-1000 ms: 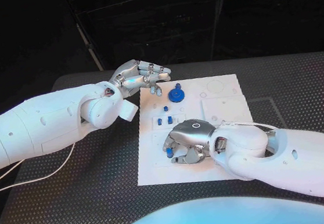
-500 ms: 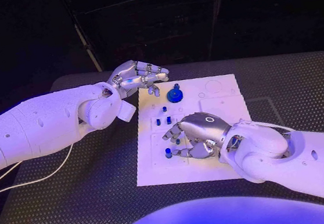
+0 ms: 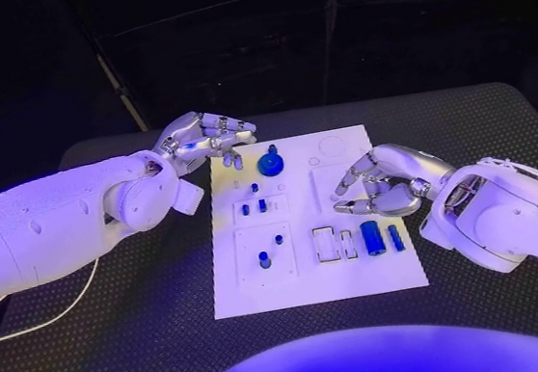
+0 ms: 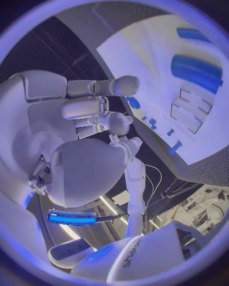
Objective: Assemble the parts on the task board
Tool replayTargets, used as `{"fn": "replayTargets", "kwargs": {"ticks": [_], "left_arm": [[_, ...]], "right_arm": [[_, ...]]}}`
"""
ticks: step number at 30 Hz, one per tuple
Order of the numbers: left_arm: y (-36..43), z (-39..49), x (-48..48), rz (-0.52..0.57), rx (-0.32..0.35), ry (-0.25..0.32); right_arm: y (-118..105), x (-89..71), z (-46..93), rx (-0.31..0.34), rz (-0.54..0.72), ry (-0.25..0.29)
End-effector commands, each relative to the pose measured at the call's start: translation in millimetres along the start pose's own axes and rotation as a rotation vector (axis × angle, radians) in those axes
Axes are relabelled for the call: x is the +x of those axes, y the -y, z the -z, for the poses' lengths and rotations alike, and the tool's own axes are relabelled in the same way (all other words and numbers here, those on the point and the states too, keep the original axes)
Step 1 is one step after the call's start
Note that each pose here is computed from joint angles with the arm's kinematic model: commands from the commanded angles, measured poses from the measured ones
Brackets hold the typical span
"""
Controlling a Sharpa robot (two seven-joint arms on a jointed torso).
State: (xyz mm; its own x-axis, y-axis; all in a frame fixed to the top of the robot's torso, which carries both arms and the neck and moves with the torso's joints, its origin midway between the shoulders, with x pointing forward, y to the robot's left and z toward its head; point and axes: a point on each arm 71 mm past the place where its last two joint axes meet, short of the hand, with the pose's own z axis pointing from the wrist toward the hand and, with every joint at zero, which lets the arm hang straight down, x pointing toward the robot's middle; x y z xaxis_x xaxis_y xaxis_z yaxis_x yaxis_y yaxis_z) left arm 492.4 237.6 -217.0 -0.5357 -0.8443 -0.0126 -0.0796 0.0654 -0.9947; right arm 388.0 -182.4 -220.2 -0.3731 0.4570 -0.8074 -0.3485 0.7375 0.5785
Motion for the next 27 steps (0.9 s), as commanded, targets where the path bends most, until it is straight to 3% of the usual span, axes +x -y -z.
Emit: {"fn": "replayTargets", "kwargs": {"ticks": [1, 5, 11, 17, 27], "left_arm": [[1.8, -0.1, 1.5, 0.007, 0.011, -0.007], [1.7, 0.0, 2.6, 0.008, 0.011, -0.01], [1.7, 0.2, 3.2, 0.009, 0.011, -0.011], [1.7, 0.4, 3.4, 0.009, 0.011, -0.013], [1.8, 1.4, 2.6, 0.009, 0.013, -0.01]], "right_arm": [[17.9, -3.6, 8.9, 0.203, -0.065, -0.019], [28.1, -7.1, 20.0, 0.281, -0.001, -0.019], [41.1, -2.8, 30.4, 0.379, 0.079, -0.087], [45.0, 10.1, 36.9, 0.41, 0.089, -0.132], [45.4, 17.6, 34.1, 0.402, 0.139, -0.131]]}}
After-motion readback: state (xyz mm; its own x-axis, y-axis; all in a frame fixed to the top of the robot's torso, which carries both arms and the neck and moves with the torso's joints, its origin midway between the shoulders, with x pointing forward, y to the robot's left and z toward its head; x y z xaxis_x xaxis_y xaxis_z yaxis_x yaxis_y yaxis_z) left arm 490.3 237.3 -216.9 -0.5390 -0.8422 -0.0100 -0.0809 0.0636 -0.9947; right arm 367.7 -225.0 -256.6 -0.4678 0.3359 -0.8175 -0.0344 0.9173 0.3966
